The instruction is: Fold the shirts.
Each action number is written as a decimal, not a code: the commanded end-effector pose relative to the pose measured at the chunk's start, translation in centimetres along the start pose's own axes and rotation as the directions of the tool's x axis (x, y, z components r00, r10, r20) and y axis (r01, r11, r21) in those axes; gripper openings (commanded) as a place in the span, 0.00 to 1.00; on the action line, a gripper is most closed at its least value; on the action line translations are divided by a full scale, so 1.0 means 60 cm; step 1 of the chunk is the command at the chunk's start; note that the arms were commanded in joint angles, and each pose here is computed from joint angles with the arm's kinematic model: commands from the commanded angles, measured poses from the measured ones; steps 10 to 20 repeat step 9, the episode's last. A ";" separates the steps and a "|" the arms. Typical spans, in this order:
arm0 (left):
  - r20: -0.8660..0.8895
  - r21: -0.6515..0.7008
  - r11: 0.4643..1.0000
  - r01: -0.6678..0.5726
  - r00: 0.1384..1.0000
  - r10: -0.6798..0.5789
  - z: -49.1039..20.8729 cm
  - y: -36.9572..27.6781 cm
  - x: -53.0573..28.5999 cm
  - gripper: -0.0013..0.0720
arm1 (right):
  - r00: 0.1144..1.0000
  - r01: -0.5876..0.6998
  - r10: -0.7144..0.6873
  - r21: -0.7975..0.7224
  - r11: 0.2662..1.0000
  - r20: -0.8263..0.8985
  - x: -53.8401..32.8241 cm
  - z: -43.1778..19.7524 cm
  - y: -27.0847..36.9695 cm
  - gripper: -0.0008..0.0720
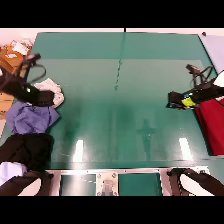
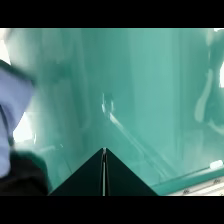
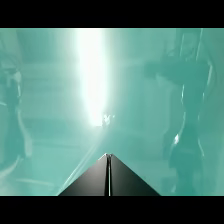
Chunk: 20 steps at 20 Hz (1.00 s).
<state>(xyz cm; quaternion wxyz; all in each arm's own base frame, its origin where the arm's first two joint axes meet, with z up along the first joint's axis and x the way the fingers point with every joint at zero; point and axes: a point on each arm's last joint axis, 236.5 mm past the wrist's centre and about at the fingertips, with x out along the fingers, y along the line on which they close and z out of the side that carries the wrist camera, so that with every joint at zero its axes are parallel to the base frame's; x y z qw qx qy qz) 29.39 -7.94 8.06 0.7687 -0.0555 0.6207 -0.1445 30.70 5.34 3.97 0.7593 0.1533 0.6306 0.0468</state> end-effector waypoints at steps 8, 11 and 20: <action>-0.034 -0.024 1.000 0.000 0.999 -0.001 -0.048 0.009 0.037 0.05 | 0.999 -0.039 0.039 -0.135 0.990 -0.004 0.022 -0.026 0.078 0.03; -0.034 -0.024 1.000 0.000 0.999 -0.001 -0.048 0.009 0.037 0.05 | 0.999 -0.039 0.039 -0.135 0.990 -0.004 0.022 -0.026 0.078 0.03; -0.034 -0.024 1.000 0.000 0.999 -0.001 -0.048 0.009 0.037 0.05 | 0.999 -0.039 0.039 -0.135 0.990 -0.004 0.022 -0.026 0.078 0.03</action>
